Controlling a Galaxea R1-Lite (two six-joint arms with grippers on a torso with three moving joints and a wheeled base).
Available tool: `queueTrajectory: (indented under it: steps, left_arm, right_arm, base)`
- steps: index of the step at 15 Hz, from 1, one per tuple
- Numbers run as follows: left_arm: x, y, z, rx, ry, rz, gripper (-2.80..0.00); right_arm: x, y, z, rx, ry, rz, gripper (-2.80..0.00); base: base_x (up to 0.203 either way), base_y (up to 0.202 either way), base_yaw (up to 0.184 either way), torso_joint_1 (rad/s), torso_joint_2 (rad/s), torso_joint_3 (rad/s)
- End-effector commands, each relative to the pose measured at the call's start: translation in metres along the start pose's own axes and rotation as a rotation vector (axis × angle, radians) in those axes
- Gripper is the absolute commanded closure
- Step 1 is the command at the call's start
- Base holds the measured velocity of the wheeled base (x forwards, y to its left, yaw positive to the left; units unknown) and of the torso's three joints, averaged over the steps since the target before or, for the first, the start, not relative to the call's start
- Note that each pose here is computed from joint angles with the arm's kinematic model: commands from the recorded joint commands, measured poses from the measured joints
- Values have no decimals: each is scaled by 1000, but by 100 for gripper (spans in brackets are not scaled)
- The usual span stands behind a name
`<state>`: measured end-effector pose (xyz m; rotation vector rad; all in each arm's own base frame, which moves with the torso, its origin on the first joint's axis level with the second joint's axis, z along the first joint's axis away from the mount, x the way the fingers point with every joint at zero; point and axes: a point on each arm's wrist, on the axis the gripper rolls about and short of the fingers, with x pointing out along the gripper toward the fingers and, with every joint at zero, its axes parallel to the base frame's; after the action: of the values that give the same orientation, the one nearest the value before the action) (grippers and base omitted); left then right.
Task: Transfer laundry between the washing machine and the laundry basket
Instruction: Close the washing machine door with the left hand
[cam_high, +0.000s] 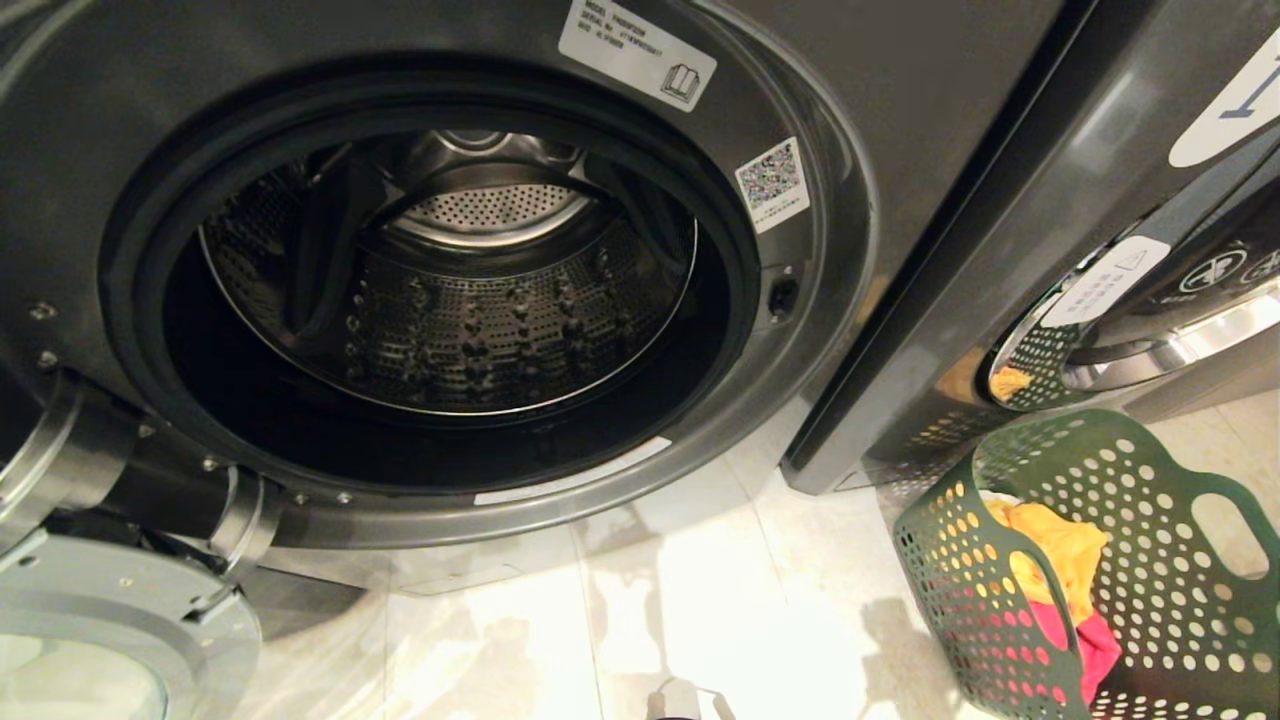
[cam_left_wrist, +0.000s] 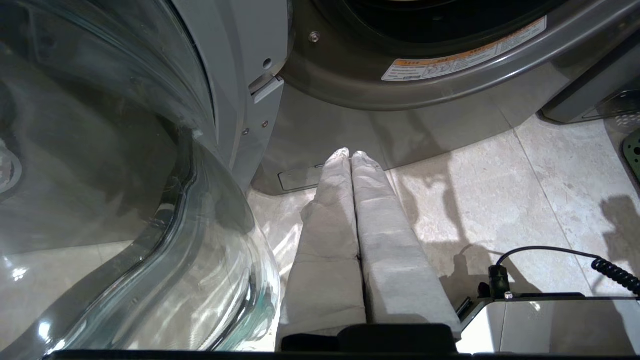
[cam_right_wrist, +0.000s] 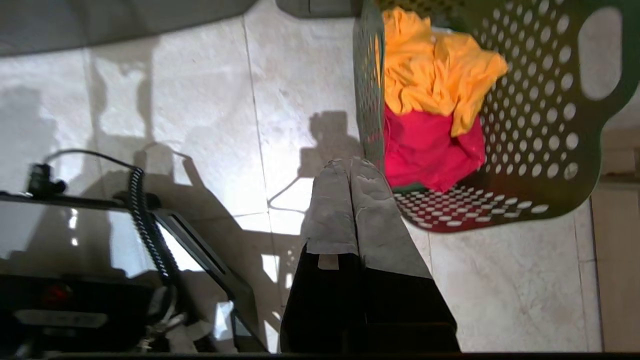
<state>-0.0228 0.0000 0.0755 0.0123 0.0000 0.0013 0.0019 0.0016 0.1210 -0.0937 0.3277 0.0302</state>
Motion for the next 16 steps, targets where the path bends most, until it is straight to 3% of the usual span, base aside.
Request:
queueTrajectory:
  steps: [1,2,5,6,16]
  left_arm:
    - [0,0,0,0,0,0,0]
    - [0,0,0,0,0,0,0]
    - [0,0,0,0,0,0,0]
    - [0,0,0,0,0,0,0]
    - [0,0,0,5,1,-1,0]
  right_arm:
    - [4,4,-38,-9,-35,-3,0]
    - [6,4,-49,-17,-65,0,0]
    - [-6,5,-51,-46,-291,1,0]
    - [-9,5,-52,-43,-328,-1,0]
    - [-9,4,-51,-14,-325,-20,0]
  base:
    - [0,0,0,0,0,0]
    - [0,0,0,0,0,0]
    - [0,0,0,0,0,0]
    - [0,0,0,0,0,0]
    - [0,0,0,0,0,0]
